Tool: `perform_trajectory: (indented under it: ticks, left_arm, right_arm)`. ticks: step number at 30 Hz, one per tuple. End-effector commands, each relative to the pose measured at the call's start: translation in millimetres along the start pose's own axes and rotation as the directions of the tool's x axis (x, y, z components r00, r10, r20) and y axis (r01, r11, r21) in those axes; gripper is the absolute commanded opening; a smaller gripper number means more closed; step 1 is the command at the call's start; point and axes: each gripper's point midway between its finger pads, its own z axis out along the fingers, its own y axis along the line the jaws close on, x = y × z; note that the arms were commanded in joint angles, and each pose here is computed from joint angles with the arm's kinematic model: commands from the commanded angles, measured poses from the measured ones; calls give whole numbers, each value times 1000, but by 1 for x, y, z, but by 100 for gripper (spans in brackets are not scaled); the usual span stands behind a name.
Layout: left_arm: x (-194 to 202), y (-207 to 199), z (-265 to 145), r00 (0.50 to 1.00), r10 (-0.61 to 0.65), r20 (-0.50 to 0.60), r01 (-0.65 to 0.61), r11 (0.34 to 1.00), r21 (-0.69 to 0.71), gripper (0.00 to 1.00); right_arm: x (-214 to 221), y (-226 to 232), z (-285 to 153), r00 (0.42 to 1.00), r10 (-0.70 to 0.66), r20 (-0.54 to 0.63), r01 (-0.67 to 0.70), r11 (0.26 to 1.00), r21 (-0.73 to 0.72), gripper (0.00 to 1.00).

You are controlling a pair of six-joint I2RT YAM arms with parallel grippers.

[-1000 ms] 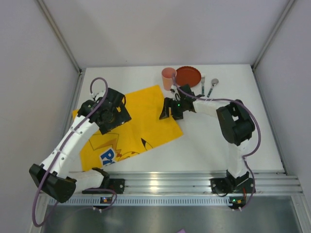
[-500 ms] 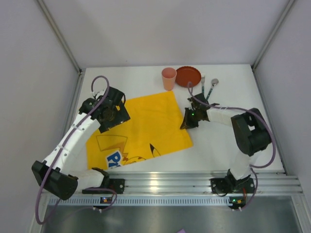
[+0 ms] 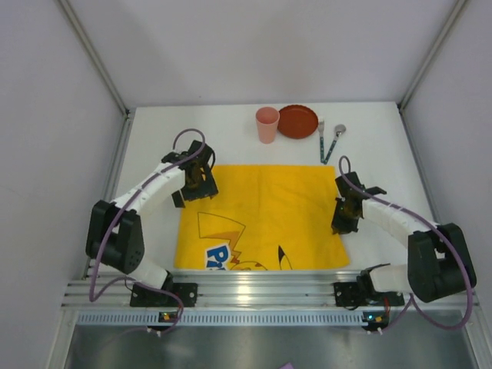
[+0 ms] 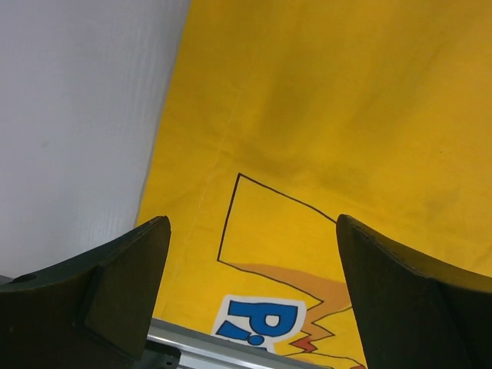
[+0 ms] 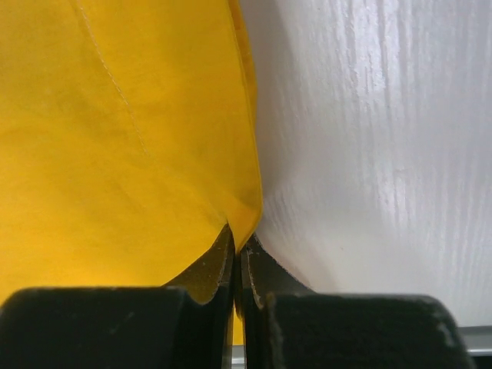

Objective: Set the dinner table for one person

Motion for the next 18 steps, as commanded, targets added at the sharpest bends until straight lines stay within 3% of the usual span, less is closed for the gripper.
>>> perform_trajectory:
  ticks: [1, 10, 18]
  left_arm:
    - [-1, -23, 28, 1000, 9, -5, -8, 998, 69, 94]
    - [27, -33, 81, 990, 49, -132, -45, 999, 31, 93]
    - [17, -49, 113, 982, 85, -166, -85, 996, 6, 93]
  right_arm:
    - [-1, -14, -9, 999, 42, 22, -43, 997, 63, 0]
    - [-37, -10, -4, 999, 18, 33, -21, 996, 86, 0]
    - [-57, -3, 6, 1000, 19, 7, -20, 995, 101, 0]
